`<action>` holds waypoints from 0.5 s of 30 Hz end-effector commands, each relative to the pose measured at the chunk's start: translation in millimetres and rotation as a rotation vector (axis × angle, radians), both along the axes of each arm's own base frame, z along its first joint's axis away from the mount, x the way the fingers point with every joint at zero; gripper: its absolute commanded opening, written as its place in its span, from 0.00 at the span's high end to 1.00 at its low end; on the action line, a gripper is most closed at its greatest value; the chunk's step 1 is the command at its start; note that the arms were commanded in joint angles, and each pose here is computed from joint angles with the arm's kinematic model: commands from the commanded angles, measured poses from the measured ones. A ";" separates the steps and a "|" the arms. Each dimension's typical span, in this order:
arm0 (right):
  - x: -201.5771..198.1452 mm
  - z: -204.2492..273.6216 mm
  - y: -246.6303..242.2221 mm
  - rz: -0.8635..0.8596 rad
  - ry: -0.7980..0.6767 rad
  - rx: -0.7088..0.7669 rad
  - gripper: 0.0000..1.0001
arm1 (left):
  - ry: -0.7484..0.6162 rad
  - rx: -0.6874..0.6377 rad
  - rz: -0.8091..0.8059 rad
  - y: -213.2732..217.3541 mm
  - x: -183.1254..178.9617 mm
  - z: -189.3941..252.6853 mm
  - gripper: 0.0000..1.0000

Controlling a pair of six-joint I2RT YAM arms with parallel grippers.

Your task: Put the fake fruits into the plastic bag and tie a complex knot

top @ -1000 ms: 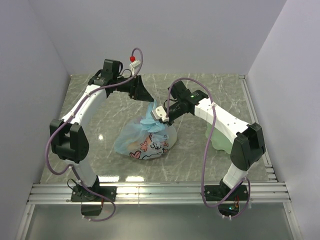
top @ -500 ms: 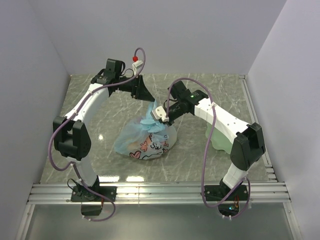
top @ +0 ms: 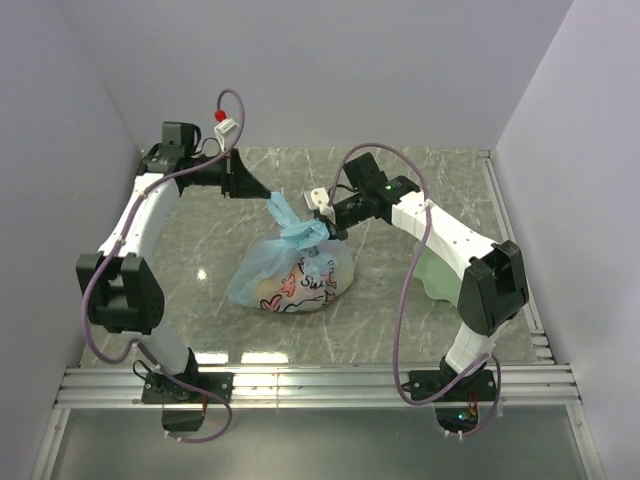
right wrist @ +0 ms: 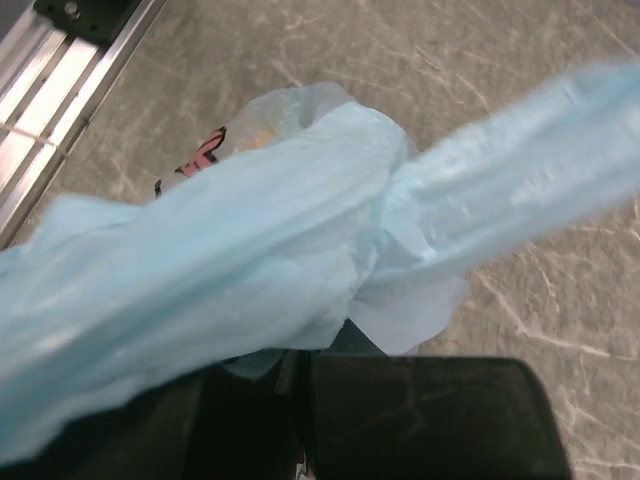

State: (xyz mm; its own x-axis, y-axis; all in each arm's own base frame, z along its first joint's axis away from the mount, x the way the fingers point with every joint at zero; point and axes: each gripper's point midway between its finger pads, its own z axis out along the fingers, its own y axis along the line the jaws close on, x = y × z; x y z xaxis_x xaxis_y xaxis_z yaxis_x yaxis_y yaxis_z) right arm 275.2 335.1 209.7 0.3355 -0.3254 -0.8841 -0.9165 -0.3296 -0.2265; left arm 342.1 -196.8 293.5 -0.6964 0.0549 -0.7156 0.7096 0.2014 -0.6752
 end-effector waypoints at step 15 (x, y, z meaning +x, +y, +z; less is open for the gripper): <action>72.0 -30.5 14.2 -0.790 1.073 -0.133 1.00 | -0.339 0.230 -0.029 -10.6 -79.1 -36.1 1.00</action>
